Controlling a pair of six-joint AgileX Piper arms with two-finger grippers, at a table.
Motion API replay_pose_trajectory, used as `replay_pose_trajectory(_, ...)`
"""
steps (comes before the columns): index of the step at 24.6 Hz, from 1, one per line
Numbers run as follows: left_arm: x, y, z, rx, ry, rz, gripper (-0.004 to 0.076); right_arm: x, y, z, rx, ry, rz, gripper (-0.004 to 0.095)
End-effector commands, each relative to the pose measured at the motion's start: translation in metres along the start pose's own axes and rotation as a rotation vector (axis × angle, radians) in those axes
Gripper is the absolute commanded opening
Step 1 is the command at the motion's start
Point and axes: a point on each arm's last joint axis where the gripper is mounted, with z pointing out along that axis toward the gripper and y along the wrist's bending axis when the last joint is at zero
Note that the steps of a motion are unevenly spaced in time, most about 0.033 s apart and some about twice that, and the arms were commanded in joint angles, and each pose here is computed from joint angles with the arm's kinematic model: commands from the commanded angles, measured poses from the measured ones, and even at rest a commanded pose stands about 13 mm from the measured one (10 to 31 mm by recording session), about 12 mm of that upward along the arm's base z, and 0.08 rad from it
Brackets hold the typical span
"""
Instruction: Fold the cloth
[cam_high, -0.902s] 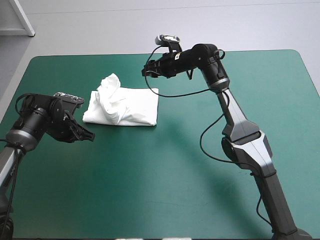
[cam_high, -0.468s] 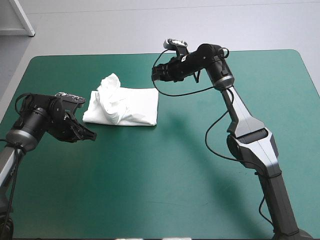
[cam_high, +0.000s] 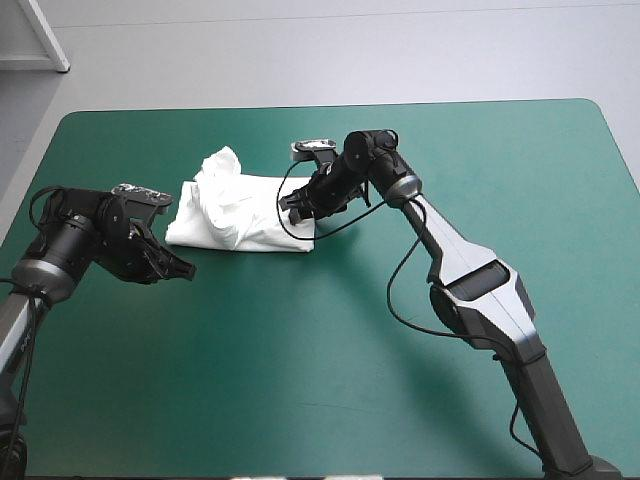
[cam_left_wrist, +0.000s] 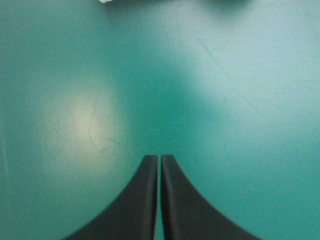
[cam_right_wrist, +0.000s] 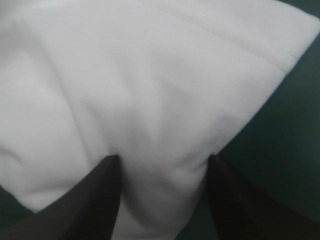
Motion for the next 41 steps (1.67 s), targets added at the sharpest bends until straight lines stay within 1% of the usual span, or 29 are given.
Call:
replay_pose_trajectory(1,-0.003,0.000,-0.018,-0.004,-0.091,-0.003,0.0019,-0.011,0.022,-0.034,-0.020,-0.103,-0.056,0.0368)
replay_pose_trajectory(3,-0.003,0.000,-0.018,-0.005,-0.099,-0.001,0.0019,-0.011,0.021,-0.032,-0.019,-0.098,-0.057,0.0242)
replay_pose_trajectory(6,-0.004,0.000,-0.018,-0.005,-0.111,-0.002,0.0020,-0.011,0.020,-0.032,-0.003,-0.100,-0.072,0.0021)
replay_pose_trajectory(7,-0.005,0.000,-0.018,-0.004,-0.116,-0.003,0.0019,-0.011,0.019,-0.034,0.012,-0.103,-0.076,-0.0019)
replay_pose_trajectory(12,-0.006,0.000,-0.019,-0.005,-0.134,-0.003,0.0020,-0.015,0.002,-0.047,0.110,-0.125,-0.091,-0.0017)
replay_pose_trajectory(14,-0.007,0.000,-0.019,-0.006,-0.141,-0.003,0.0020,-0.018,-0.010,-0.055,0.160,-0.137,-0.084,-0.0017)
replay_pose_trajectory(15,-0.007,0.000,-0.019,-0.007,-0.145,-0.003,0.0020,-0.020,-0.028,-0.064,0.208,-0.151,-0.068,-0.0017)
replay_pose_trajectory(16,-0.007,0.000,-0.019,-0.007,-0.145,-0.003,0.0020,-0.021,-0.039,-0.069,0.227,-0.157,-0.054,-0.0017)
replay_pose_trajectory(17,-0.008,0.001,-0.019,-0.007,-0.147,-0.003,0.0020,-0.022,-0.060,-0.078,0.258,-0.169,-0.017,-0.0017)
replay_pose_trajectory(18,-0.008,0.001,-0.019,-0.007,-0.147,-0.003,0.0020,-0.023,-0.072,-0.084,0.277,-0.178,0.013,-0.0017)
replay_pose_trajectory(19,-0.008,0.000,-0.019,-0.005,-0.147,-0.001,0.0020,-0.023,-0.095,-0.097,0.305,-0.197,0.067,-0.0017)
replay_pose_trajectory(22,-0.008,0.000,-0.019,-0.007,-0.154,0.006,0.0019,-0.021,-0.130,-0.121,0.348,-0.227,0.129,-0.0017)
replay_pose_trajectory(23,-0.008,0.000,-0.019,-0.007,-0.154,0.011,0.0020,-0.019,-0.143,-0.130,0.375,-0.238,0.147,-0.0017)
replay_pose_trajectory(24,-0.008,0.000,-0.019,-0.006,-0.154,0.014,0.0019,-0.014,-0.170,-0.149,0.441,-0.255,0.195,-0.0017)
replay_pose_trajectory(25,-0.008,0.000,-0.019,-0.006,-0.156,0.014,0.0019,-0.009,-0.190,-0.166,0.489,-0.271,0.234,-0.0017)
replay_pose_trajectory(29,-0.009,-0.002,-0.019,0.026,-0.166,0.002,0.0019,0.015,-0.249,-0.226,0.629,-0.323,0.343,-0.0017)
replay_pose_trajectory(31,-0.009,-0.002,-0.019,0.026,-0.166,0.001,0.0019,0.028,-0.271,-0.249,0.664,-0.347,0.400,-0.0017)
replay_pose_trajectory(32,-0.009,-0.002,-0.019,0.025,-0.166,0.003,0.0019,0.033,-0.278,-0.256,0.647,-0.364,0.429,-0.0013)
replay_pose_trajectory(33,-0.010,-0.002,-0.019,0.024,-0.176,0.005,0.0019,0.035,-0.282,-0.259,0.605,-0.381,0.454,0.0018)
replay_pose_trajectory(34,-0.011,-0.002,-0.019,0.023,-0.182,0.005,0.0020,0.035,-0.283,-0.259,0.588,-0.386,0.463,0.0070)
replay_pose_trajectory(36,-0.012,-0.002,-0.020,0.025,-0.199,0.002,0.0020,0.036,-0.285,-0.257,0.595,-0.380,0.463,0.0238)
replay_pose_trajectory(38,-0.013,-0.002,-0.020,0.024,-0.208,0.002,0.0019,0.037,-0.286,-0.258,0.615,-0.374,0.460,0.0481)
replay_pose_trajectory(40,-0.014,-0.002,-0.020,0.018,-0.216,0.004,0.0019,0.037,-0.287,-0.258,0.629,-0.369,0.457,0.0633)
replay_pose_trajectory(41,-0.014,-0.002,-0.020,0.017,-0.222,0.004,0.0020,0.038,-0.287,-0.260,0.639,-0.369,0.456,0.0664)
